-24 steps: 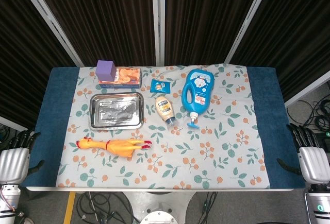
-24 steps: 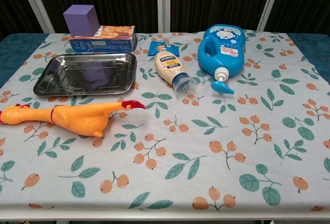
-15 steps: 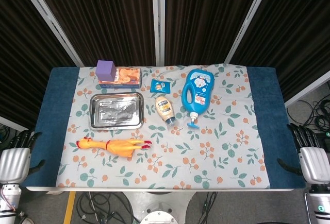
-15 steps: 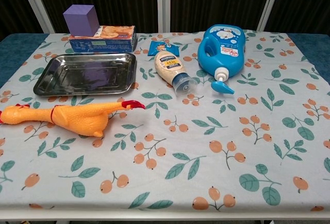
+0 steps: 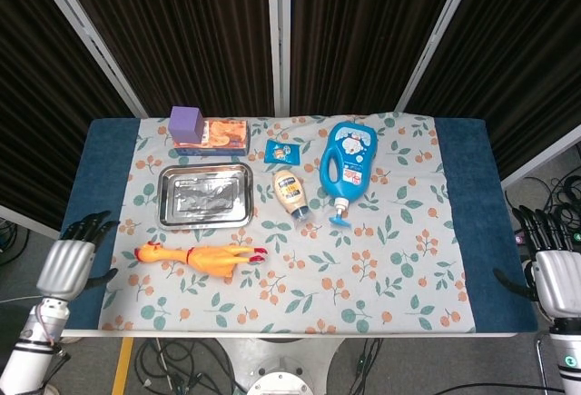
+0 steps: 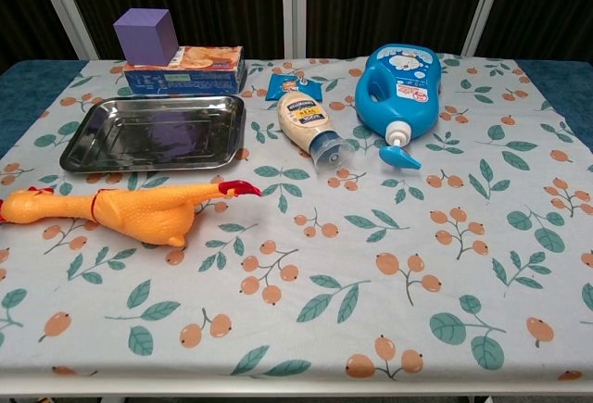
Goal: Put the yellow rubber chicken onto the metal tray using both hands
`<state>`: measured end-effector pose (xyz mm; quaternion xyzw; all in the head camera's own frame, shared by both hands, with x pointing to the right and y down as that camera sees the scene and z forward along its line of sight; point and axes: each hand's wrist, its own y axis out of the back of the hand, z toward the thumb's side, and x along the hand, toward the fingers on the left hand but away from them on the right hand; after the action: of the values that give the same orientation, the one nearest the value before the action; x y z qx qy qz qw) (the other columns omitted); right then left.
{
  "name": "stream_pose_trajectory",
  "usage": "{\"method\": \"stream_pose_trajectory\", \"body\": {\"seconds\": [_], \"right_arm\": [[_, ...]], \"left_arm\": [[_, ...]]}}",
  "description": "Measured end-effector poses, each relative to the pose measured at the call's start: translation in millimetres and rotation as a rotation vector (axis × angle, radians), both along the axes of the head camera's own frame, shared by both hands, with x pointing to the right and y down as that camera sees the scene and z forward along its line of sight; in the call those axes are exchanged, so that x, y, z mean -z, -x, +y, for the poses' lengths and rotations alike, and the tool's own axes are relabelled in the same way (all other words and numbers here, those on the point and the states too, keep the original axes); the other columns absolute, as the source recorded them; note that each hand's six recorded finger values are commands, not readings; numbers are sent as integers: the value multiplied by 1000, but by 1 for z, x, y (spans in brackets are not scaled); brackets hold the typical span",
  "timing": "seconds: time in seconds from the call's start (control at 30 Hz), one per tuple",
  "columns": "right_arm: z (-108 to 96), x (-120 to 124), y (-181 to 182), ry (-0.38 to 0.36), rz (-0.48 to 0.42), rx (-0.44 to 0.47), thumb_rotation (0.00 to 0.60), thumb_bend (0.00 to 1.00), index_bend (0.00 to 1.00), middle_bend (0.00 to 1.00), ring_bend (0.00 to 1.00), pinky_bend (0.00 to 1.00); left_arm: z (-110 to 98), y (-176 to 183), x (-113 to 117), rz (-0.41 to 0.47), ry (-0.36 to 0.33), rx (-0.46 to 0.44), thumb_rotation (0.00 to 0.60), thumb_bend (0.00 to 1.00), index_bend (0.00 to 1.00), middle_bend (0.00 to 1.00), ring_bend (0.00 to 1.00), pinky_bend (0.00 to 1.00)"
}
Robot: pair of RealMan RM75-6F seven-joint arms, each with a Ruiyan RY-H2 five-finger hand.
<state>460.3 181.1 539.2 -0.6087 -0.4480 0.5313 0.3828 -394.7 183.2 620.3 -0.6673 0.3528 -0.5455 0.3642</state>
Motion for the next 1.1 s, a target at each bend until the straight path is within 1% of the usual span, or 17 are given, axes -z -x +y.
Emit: {"method": "stream_pose_trajectory", "body": {"seconds": [0.13, 0.2, 0.3, 0.4, 0.5, 0.67, 0.77, 0.93, 1.1], "right_arm": [[-3, 2, 2, -3, -2, 6, 600, 99, 0, 63, 0, 4], [-4, 2, 2, 3, -1, 7, 600, 98, 0, 63, 0, 4], [-3, 1, 2, 10, 0, 4, 600, 99, 0, 63, 0, 4], [-4, 2, 2, 10, -4, 2, 600, 99, 0, 62, 0, 4], [-3, 2, 0, 11, -5, -2, 600, 99, 0, 62, 0, 4], [-2, 3, -1, 14, -1, -4, 600, 98, 0, 63, 0, 4], [-2, 3, -1, 14, -3, -8, 600, 98, 0, 63, 0, 4], [-1, 3, -4, 17, 1, -14, 600, 99, 0, 62, 0, 4], [-1, 2, -5, 20, 2, -20, 600, 99, 0, 63, 0, 4]], "left_arm": [[-6, -22, -18, 29, 16, -40, 600, 199, 376, 331, 235, 234], [-6, -31, -28, 38, 28, -52, 600, 199, 378, 335, 237, 237], [-3, -43, -48, 41, 72, -66, 600, 199, 372, 335, 237, 239], [0, -51, -66, 33, 113, -66, 600, 199, 371, 335, 237, 240], [1, -57, -79, 22, 137, -67, 600, 203, 369, 335, 237, 245], [5, -67, -90, 29, 166, -66, 600, 213, 369, 339, 238, 265], [7, -71, -97, 24, 181, -68, 600, 227, 369, 348, 255, 274], [6, -70, -110, 7, 198, -56, 600, 257, 387, 393, 298, 301], [8, -67, -119, -13, 212, -47, 600, 266, 389, 399, 310, 305]]}}
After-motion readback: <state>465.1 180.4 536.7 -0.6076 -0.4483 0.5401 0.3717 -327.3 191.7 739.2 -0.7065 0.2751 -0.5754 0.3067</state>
